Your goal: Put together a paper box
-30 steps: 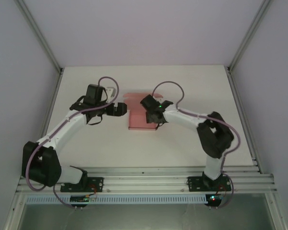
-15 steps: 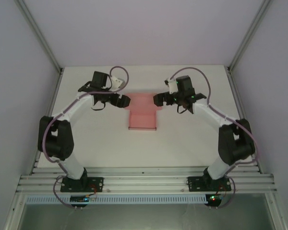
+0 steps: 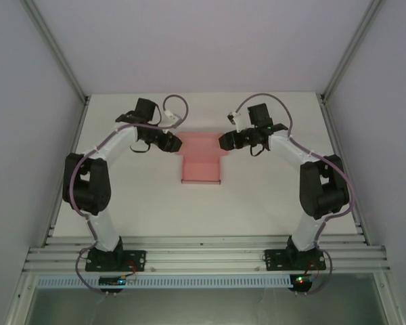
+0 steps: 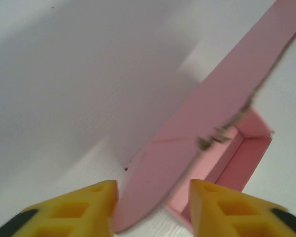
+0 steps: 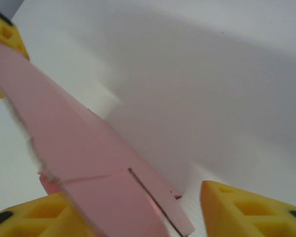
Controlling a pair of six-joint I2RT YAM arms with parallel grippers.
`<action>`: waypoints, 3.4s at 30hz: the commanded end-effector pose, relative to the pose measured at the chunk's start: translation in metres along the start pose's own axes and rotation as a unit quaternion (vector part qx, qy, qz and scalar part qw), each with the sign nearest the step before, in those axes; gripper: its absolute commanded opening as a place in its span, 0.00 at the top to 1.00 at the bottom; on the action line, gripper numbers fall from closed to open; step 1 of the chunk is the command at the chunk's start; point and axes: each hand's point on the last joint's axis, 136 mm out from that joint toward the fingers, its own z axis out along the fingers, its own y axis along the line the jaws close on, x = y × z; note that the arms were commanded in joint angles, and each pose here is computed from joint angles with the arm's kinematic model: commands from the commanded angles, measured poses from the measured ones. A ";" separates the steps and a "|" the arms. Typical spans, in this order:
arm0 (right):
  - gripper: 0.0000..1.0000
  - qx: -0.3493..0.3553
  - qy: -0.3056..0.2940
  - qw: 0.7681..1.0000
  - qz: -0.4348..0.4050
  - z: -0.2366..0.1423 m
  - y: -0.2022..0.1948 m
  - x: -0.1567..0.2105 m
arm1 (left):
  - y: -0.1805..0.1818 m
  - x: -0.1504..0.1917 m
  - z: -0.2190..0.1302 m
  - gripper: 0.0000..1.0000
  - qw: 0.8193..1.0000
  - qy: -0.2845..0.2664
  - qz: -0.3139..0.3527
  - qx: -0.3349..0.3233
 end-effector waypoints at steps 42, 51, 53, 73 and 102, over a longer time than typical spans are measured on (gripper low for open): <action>1.00 0.201 -0.308 0.923 0.108 0.019 0.022 -0.060 | -0.017 -0.095 -0.003 1.00 0.911 -0.285 -0.236 -0.181; 1.00 0.218 -0.319 0.918 0.093 0.022 0.021 -0.030 | -0.026 -0.072 0.007 1.00 0.900 -0.333 -0.245 -0.136; 1.00 0.220 -0.318 0.917 0.093 0.024 0.022 -0.025 | -0.026 -0.065 0.009 1.00 0.903 -0.326 -0.241 -0.138; 1.00 0.238 -0.271 0.932 0.041 0.022 0.030 0.042 | -0.057 0.021 0.038 0.93 0.943 -0.248 -0.181 -0.126; 1.00 0.296 -0.244 0.923 -0.012 0.015 0.034 0.091 | -0.076 0.091 -0.024 0.00 0.943 -0.176 -0.210 -0.189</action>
